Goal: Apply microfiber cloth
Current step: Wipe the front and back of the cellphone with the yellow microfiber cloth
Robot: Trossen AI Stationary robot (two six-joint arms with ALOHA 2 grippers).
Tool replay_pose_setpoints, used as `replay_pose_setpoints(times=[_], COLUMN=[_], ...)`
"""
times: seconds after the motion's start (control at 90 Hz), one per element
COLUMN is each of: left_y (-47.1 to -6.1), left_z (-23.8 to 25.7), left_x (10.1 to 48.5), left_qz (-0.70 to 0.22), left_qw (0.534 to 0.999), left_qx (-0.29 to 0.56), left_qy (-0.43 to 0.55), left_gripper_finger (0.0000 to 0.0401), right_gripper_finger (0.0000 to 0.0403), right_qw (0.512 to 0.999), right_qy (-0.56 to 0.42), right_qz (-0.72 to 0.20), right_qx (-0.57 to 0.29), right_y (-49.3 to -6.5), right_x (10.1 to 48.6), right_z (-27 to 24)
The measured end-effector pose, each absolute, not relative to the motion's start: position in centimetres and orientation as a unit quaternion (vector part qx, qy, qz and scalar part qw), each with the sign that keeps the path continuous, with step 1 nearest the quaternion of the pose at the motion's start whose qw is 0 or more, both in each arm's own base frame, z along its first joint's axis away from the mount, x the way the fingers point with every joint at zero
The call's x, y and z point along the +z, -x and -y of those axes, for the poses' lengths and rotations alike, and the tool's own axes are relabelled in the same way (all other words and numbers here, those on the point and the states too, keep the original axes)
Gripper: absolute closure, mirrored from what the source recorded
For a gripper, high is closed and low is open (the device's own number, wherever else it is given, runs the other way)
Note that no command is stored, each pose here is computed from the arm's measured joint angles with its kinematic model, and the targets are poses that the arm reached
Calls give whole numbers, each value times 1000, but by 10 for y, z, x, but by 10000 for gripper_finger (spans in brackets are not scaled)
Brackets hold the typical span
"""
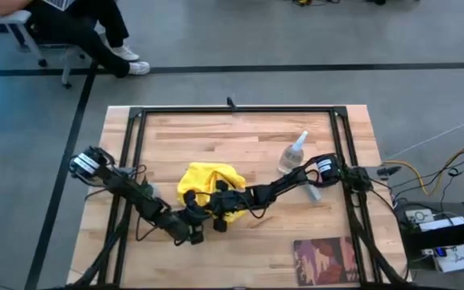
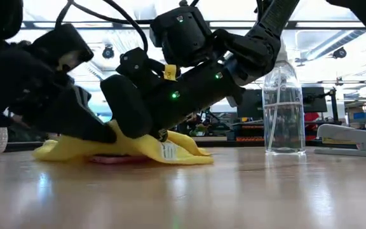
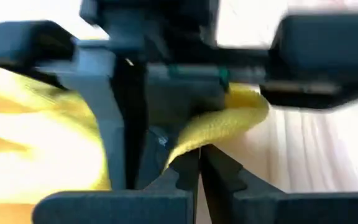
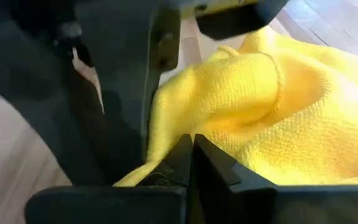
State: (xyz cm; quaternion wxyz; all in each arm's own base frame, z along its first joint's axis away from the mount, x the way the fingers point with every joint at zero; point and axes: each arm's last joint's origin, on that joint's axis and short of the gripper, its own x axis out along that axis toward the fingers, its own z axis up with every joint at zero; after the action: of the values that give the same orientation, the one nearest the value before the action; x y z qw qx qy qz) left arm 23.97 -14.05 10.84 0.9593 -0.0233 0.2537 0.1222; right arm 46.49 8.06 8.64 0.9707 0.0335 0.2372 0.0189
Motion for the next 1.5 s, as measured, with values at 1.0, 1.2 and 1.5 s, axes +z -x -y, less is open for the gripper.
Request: replay_pose_setpoints(times=[1.0, 1.2, 1.5], left_y=[-259, -259, -265], left_z=[93, 92, 92], left_x=[103, 103, 79], left_qz=[-269, -257, -254], left_qw=[934, 936, 934], left_qx=[225, 239, 250], left_qy=[-63, -43, -36], left_gripper_finger=[401, 401, 401], right_gripper_finger=[402, 403, 403], right_qw=[951, 952, 953], right_qy=[-3, 5, 27], right_qz=[-295, -289, -290], right_qx=[96, 104, 87], right_y=[-465, -465, -465], right_x=[110, 110, 108], right_z=[-5, 4, 5])
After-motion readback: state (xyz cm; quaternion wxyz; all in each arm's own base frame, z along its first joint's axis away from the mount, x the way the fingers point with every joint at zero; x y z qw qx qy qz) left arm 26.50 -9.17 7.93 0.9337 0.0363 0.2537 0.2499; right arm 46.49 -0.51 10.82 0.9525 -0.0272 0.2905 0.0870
